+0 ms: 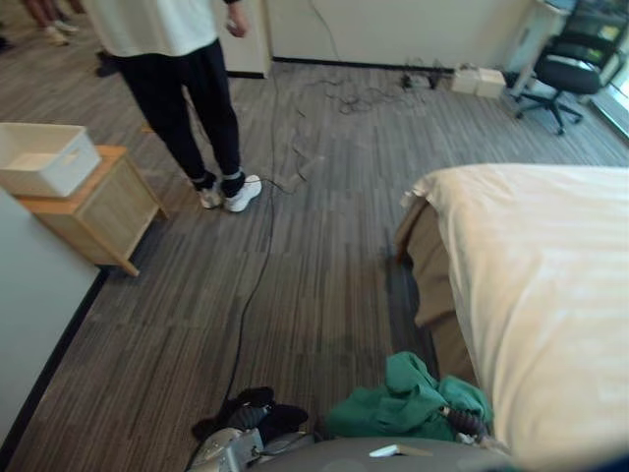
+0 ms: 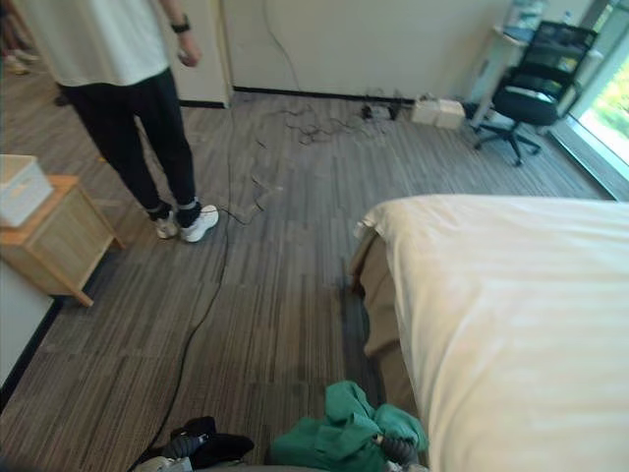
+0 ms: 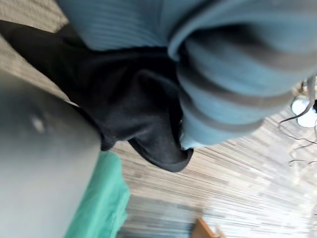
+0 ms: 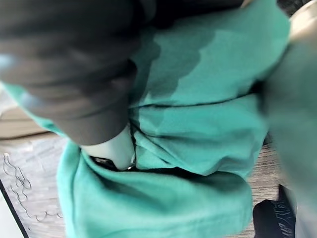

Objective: Tidy the bed and pick cloth on bed and put in laundry

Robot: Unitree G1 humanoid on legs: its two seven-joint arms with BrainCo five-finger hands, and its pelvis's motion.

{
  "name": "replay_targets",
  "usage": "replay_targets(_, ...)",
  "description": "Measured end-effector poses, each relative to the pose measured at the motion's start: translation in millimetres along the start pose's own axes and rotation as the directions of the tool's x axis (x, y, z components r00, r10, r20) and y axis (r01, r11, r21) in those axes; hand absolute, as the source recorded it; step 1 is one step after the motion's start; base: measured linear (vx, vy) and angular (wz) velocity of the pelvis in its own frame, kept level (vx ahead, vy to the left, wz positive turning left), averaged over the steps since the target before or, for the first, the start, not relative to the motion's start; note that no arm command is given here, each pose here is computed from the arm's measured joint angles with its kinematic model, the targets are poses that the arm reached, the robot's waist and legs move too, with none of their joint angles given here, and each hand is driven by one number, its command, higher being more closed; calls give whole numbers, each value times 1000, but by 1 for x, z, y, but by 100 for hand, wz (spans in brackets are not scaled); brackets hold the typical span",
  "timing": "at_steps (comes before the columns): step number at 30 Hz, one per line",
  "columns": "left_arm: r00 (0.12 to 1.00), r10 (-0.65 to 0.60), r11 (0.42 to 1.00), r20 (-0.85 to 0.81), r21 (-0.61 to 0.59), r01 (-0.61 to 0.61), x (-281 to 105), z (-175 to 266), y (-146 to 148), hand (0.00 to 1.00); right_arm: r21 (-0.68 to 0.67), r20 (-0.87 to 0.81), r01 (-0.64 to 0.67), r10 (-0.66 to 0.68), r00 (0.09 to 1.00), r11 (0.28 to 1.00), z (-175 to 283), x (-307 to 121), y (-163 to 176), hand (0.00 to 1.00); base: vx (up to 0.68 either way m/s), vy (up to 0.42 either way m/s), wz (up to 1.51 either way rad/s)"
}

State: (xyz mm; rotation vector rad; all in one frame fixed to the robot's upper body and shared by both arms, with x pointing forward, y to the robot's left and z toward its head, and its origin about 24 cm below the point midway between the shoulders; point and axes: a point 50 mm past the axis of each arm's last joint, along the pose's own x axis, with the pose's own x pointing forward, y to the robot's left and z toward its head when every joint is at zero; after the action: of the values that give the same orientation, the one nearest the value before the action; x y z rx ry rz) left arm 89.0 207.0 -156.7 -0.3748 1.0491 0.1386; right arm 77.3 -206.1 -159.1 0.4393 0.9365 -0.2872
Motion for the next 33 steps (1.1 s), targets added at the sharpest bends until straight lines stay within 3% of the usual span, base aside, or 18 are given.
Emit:
replay_targets(5, 998, -13, 993, -64, 112, 21, 2, -1, -1, 100, 53, 22, 24, -25, 999, 998, 1, -4, -11, 100, 147, -68, 88)
replay_targets(9, 998, -16, 990, -68, 136, 25, -2, 1, 10, 100, 108, 23, 45, -47, 999, 993, -6, -9, -16, 100, 56, -130, 69)
replay_targets(13, 996, -47, 996, -73, 74, 53, -2, -10, 2, 100, 145, 88, 75, -89, 992, 987, 11, -8, -25, 100, 29, -164, 10)
replay_targets(18, 996, -55, 996, -64, 72, 60, -5, -13, 5, 100, 154, 37, 84, -91, 995, 984, 0, -11, -27, 100, 57, -80, 11)
replay_targets(19, 996, -70, 993, -54, 89, 74, -5, -12, 6, 100, 89, 17, 27, -28, 999, 996, 0, -3, -8, 100, 0, 0, 0)
replay_targets(25, 996, -66, 994, -55, 81, 70, -6, -13, 6, 100, 89, 32, 16, -19, 999, 996, 6, 1, -2, 100, -6, -4, -11)
replay_targets(33, 996, 54, 998, -65, -13, -55, -5, -20, 9, 100, 26, -21, 49, -49, 999, 998, -5, -1, 1, 100, -105, -24, -21)
